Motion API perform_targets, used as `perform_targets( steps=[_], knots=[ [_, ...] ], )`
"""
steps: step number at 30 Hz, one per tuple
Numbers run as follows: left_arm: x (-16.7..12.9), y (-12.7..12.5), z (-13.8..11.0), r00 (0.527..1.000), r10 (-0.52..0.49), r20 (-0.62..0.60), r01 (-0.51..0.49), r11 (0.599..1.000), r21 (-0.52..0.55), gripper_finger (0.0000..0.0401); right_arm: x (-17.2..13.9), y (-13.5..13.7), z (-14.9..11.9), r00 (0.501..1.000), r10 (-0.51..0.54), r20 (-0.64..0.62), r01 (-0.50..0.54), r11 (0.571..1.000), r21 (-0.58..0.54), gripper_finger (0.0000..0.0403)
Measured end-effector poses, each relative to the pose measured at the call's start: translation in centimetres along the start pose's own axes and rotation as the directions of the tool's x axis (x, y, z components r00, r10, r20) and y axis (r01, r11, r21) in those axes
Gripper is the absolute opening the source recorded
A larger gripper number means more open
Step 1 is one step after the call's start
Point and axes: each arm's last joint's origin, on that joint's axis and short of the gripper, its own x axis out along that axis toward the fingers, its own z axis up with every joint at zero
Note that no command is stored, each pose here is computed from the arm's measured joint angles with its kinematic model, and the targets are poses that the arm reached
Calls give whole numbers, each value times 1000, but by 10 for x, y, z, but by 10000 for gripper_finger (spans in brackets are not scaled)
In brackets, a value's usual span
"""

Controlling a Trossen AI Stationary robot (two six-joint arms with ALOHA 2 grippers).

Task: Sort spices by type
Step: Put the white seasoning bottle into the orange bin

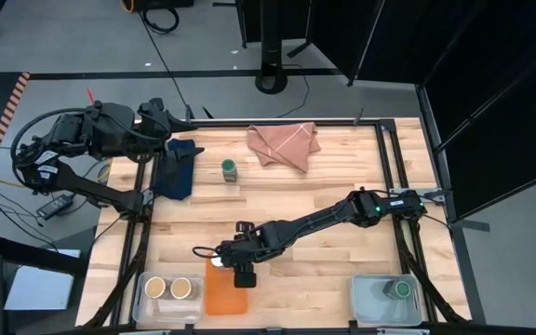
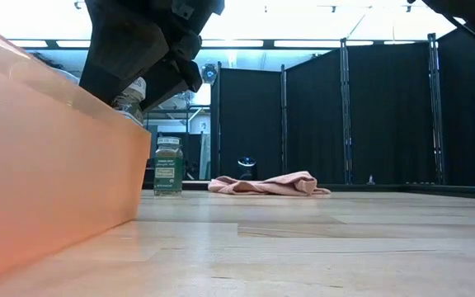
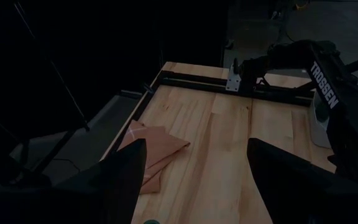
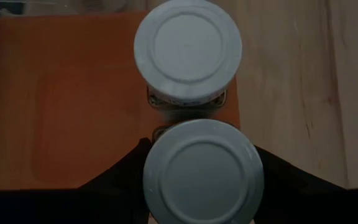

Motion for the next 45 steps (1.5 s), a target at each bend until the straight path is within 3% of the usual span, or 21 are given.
perform_targets(
  steps=[23,28,31,45],
  knots=[
    [0,0,0,1000,0,0,0,1000,-4,284,10,2,-4,1000,23,11,-24,998,53,202],
    [0,0,0,1000,0,0,0,1000,-4,284,13,2,-7,1000,19,-4,-19,997,78,262],
    [0,0,0,1000,0,0,0,1000,-4,284,17,2,-9,1000,23,-20,-22,997,75,275],
    [0,0,-1,1000,0,-8,0,1000,3,284,16,11,-9,999,54,-2,-54,997,56,235]
  ],
)
